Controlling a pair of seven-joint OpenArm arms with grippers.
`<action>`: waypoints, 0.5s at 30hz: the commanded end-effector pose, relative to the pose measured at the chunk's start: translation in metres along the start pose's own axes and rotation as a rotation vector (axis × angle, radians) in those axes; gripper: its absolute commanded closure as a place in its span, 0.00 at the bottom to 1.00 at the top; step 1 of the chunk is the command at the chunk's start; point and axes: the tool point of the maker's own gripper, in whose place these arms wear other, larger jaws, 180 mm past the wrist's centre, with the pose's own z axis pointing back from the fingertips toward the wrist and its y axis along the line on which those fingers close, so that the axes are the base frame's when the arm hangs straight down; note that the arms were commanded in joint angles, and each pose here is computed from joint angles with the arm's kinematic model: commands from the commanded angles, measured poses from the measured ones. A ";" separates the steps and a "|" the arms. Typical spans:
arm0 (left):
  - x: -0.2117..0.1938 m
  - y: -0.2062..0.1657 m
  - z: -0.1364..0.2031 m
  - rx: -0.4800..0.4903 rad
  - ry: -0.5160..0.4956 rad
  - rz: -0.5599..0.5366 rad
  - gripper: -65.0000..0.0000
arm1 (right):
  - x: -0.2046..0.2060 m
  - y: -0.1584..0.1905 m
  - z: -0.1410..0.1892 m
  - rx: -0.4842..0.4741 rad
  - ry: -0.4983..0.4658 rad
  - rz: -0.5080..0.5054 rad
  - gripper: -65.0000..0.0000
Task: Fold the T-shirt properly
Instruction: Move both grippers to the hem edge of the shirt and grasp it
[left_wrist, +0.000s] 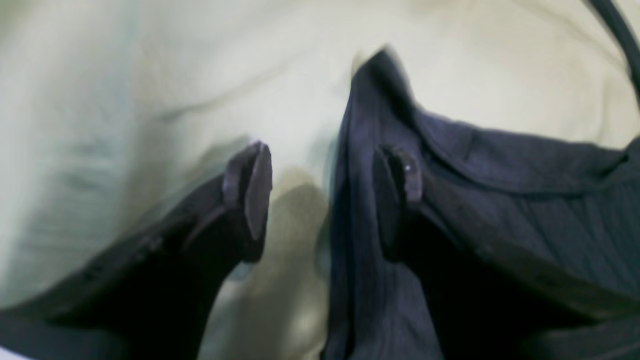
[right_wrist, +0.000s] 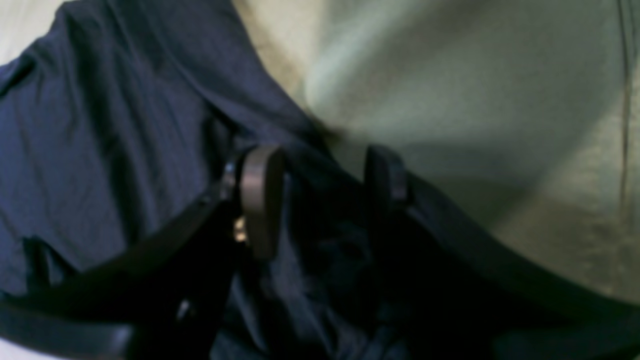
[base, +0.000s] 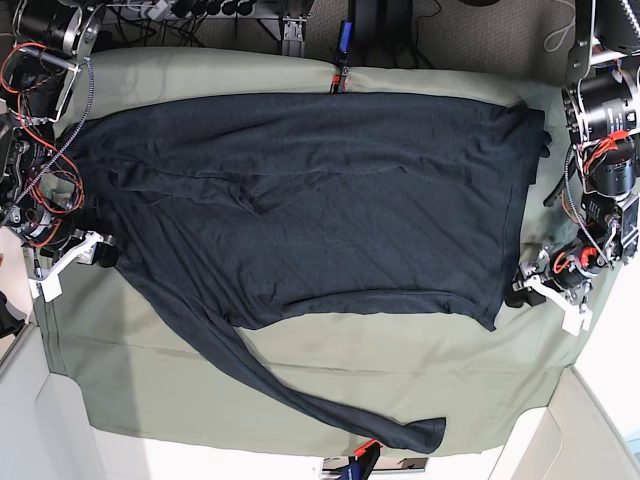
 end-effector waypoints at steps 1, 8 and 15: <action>0.027 -0.003 0.003 -0.012 -0.063 -0.007 0.46 | 0.024 -0.001 0.007 0.000 -0.063 0.015 0.59; 0.009 -0.020 -0.012 -0.032 -0.014 -0.021 0.46 | 0.024 -0.001 0.007 0.001 -0.063 0.015 0.59; 0.017 -0.027 -0.014 -0.051 -0.034 -0.014 0.46 | 0.026 0.002 0.007 0.017 -0.073 0.004 0.59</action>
